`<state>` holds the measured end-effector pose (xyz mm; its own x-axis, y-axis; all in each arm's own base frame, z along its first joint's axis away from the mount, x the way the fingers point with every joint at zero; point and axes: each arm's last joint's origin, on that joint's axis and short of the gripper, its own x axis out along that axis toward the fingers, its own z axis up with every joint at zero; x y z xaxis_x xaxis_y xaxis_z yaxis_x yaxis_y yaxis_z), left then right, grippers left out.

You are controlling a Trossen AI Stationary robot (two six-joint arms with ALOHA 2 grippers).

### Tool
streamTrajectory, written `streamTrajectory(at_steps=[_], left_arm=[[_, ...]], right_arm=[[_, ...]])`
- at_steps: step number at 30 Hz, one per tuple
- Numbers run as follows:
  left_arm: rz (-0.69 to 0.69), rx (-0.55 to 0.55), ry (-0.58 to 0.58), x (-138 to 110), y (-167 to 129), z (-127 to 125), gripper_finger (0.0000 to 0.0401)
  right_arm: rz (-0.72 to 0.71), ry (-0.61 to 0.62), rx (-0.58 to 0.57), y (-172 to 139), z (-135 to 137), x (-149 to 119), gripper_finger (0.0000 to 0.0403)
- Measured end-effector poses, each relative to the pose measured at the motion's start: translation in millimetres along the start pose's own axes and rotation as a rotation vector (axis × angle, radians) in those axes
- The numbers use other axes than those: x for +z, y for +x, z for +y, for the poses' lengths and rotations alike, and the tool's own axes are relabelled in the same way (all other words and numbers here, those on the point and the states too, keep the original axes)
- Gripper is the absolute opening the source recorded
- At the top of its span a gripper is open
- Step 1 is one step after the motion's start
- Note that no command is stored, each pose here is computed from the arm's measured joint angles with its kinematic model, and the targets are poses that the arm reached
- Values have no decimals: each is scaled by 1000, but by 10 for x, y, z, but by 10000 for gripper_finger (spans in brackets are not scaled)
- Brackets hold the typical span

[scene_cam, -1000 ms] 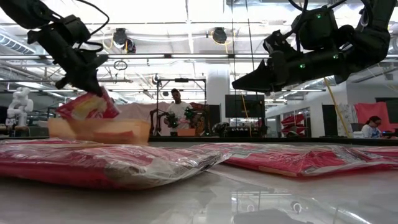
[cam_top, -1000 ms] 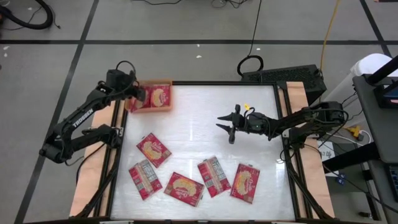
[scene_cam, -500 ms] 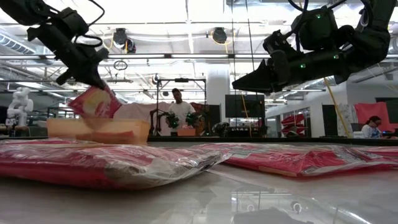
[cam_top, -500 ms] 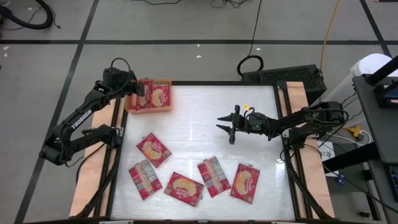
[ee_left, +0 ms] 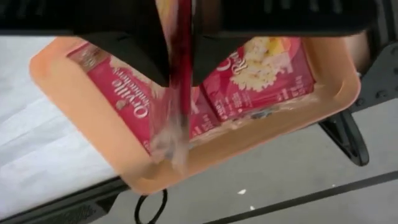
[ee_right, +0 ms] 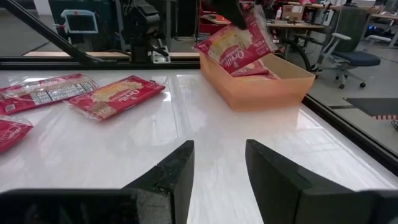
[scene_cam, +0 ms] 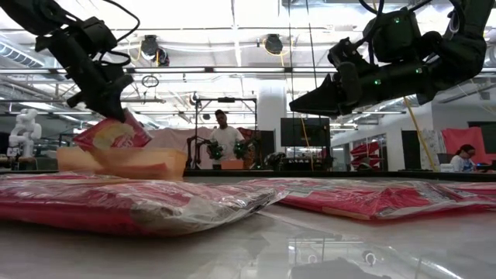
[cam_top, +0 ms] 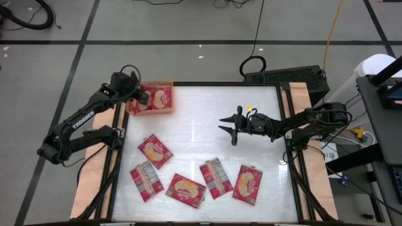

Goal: Sort popcorn bags into baskets
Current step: Put the red popcorn bag into the orange bin

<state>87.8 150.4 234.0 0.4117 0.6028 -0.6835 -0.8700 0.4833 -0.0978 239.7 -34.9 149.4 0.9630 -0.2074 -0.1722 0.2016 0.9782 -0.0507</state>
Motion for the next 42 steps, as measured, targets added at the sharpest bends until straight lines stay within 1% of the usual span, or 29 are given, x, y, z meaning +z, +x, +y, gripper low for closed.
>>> streamTrajectory(at_steps=[9,11,14,16,18,21,22,25,26,30,32,34,37,42], left_arm=[[8,133,63,-33,4,-98,190],[-1,157,65,-32,3,-126,208],[-28,145,94,-17,1,-196,216],[-59,85,114,12,28,-285,209],[-59,23,137,21,101,-397,194],[-45,-28,177,25,298,-559,164],[-33,-33,174,20,379,-592,153],[20,-5,70,24,644,-625,116],[38,4,53,30,721,-633,103],[112,38,21,65,989,-625,60],[145,35,12,93,1116,-608,45],[182,40,5,85,1222,-581,35],[220,64,-1,54,1334,-536,31],[253,140,-5,24,1363,-462,31]], right_arm=[[0,0,0,0,0,0,139],[0,0,0,0,0,0,139],[-1,0,0,0,0,1,139],[-2,1,-1,0,-2,2,139],[-2,3,-3,0,-6,2,139],[-9,17,-4,0,-6,9,139],[-15,25,-4,0,-6,14,139],[-20,44,-4,0,-7,19,139],[-19,55,-5,0,-7,19,139],[-17,88,-7,0,-7,16,139],[-18,92,-7,0,-8,17,139],[-17,92,-7,0,-8,16,139],[-17,92,-10,0,-9,17,139],[-17,92,-10,0,-9,16,139]])
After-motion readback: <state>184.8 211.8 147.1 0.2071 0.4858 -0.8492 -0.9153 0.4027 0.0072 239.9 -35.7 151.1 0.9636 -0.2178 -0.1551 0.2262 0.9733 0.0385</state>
